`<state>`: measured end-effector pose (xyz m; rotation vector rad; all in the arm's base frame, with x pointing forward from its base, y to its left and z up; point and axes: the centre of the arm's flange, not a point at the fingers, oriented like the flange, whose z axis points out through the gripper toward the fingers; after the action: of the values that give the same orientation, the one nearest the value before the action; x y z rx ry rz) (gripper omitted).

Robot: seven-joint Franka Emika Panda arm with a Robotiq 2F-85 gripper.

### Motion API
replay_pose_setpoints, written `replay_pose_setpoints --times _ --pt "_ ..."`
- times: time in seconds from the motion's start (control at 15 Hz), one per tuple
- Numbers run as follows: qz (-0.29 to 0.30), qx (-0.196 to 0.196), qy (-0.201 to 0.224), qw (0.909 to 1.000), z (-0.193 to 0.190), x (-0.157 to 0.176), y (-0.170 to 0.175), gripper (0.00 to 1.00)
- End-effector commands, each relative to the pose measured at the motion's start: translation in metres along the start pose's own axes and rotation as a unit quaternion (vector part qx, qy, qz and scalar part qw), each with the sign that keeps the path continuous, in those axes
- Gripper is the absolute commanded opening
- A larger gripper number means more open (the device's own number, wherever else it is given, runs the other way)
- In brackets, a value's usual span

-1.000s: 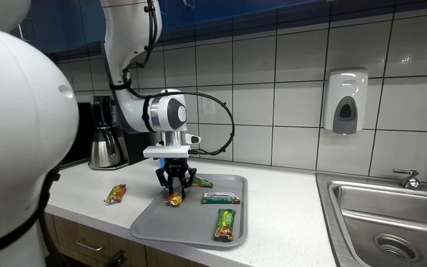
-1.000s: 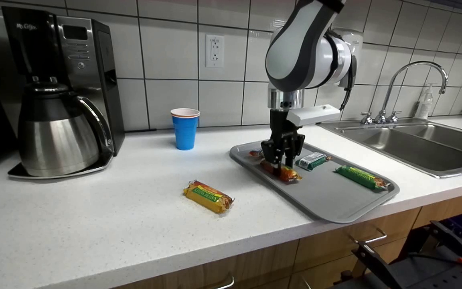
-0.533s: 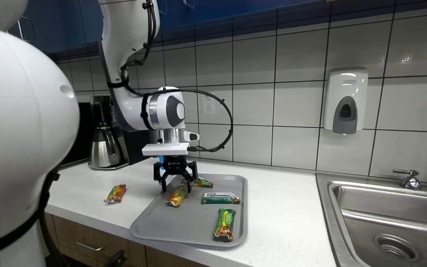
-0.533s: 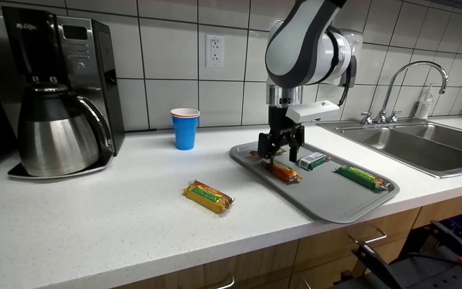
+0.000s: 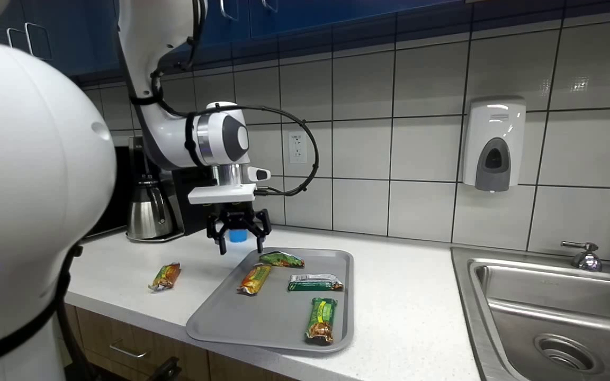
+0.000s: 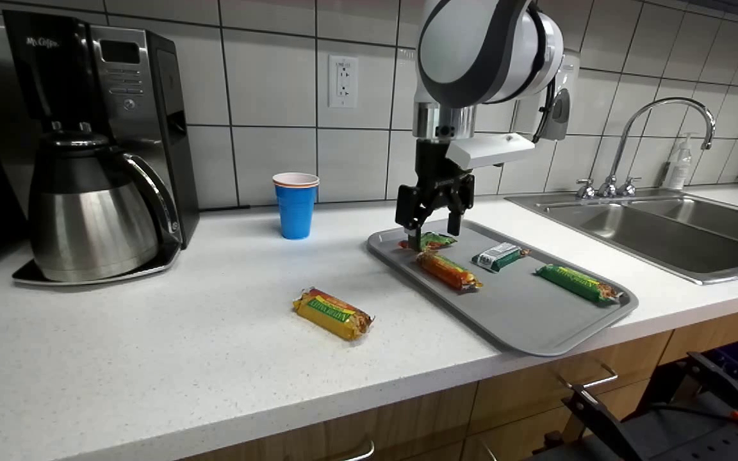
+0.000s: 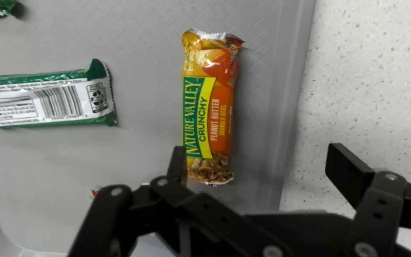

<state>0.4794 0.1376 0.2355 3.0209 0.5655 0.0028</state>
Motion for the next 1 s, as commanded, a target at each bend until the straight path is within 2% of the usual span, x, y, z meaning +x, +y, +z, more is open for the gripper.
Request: replay_pose_setpoints --times 0.0,0.47,0.93 --pt "-0.017 -0.01 0.016 0.9997 -0.016 -0.009 -0.026 1.0" --pt "-0.071 -0.002 0.024 0.9972 -0.02 -0.007 -0.072 1.0" --pt "-0.088 0.018 0.024 0.9956 -0.019 -0.015 -0.105 1.0"
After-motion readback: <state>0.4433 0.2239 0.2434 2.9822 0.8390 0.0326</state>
